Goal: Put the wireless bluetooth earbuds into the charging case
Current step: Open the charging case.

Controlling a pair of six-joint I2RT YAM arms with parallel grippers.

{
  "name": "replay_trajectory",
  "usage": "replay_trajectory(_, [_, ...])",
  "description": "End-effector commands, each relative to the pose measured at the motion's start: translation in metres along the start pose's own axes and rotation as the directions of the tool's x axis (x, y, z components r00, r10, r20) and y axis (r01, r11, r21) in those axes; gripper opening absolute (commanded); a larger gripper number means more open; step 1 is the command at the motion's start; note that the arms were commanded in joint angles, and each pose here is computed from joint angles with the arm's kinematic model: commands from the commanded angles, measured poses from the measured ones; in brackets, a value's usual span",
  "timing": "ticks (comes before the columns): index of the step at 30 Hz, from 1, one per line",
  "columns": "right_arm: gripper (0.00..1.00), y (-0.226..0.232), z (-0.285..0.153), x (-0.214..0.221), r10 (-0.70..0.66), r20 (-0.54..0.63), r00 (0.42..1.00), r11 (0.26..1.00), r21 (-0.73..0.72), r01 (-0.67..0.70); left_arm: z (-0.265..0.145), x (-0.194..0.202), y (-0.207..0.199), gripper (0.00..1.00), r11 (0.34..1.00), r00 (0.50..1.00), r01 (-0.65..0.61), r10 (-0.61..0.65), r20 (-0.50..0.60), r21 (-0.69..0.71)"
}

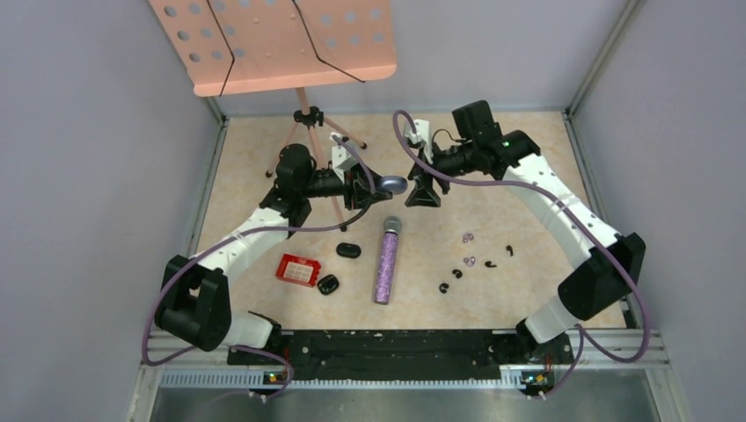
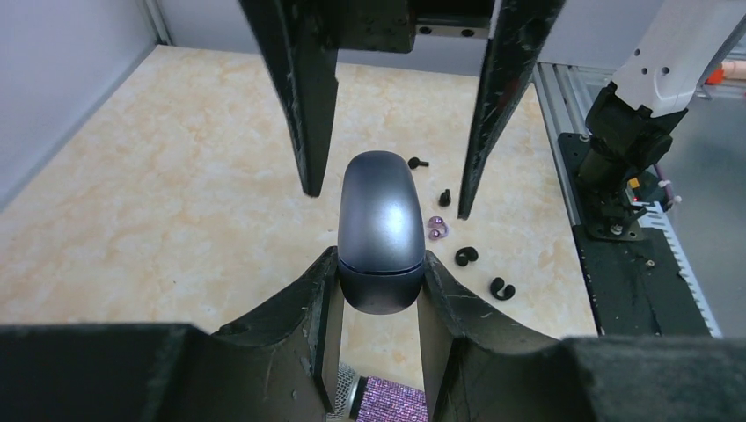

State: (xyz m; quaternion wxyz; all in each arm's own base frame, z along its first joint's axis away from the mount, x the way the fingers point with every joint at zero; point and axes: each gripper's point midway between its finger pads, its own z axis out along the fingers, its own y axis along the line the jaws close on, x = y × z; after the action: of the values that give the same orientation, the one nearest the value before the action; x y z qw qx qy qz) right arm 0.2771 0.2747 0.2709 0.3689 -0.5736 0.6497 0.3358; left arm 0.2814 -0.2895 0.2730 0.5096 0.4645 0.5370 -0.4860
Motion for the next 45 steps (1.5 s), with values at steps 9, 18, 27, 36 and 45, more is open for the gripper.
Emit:
replay_trajectory(9, [0.59, 0.012, 0.01, -0.037, -0.067, 0.058, 0.996, 0.995, -0.067, 0.071, 0.001, -0.008, -0.003, 0.0, 0.986, 0.986, -0.164, 0.163, 0.02, 0.034])
replay_trajectory(18, [0.26, -0.002, 0.014, -0.04, -0.094, 0.046, 0.995, 0.996, -0.003, 0.094, 0.004, -0.005, 0.001, 0.0, 0.989, 0.99, -0.144, 0.144, 0.002, 0.031])
replay_trajectory(27, [0.12, -0.011, 0.01, -0.043, -0.113, 0.04, 0.993, 0.992, 0.065, 0.111, 0.005, 0.002, 0.006, 0.41, 0.998, 0.998, -0.06, 0.06, 0.0, -0.009])
replay_trajectory(36, [0.17, -0.013, 0.011, -0.039, -0.095, 0.032, 0.995, 0.992, 0.081, 0.092, 0.008, 0.002, 0.005, 0.09, 0.998, 0.998, -0.061, 0.061, 0.004, 0.008])
replay_trajectory(45, [0.55, -0.022, 0.013, -0.04, 0.002, 0.036, 0.999, 0.993, 0.114, -0.007, 0.009, 0.009, 0.006, 0.0, 0.995, 0.995, -0.103, 0.103, 0.004, 0.013])
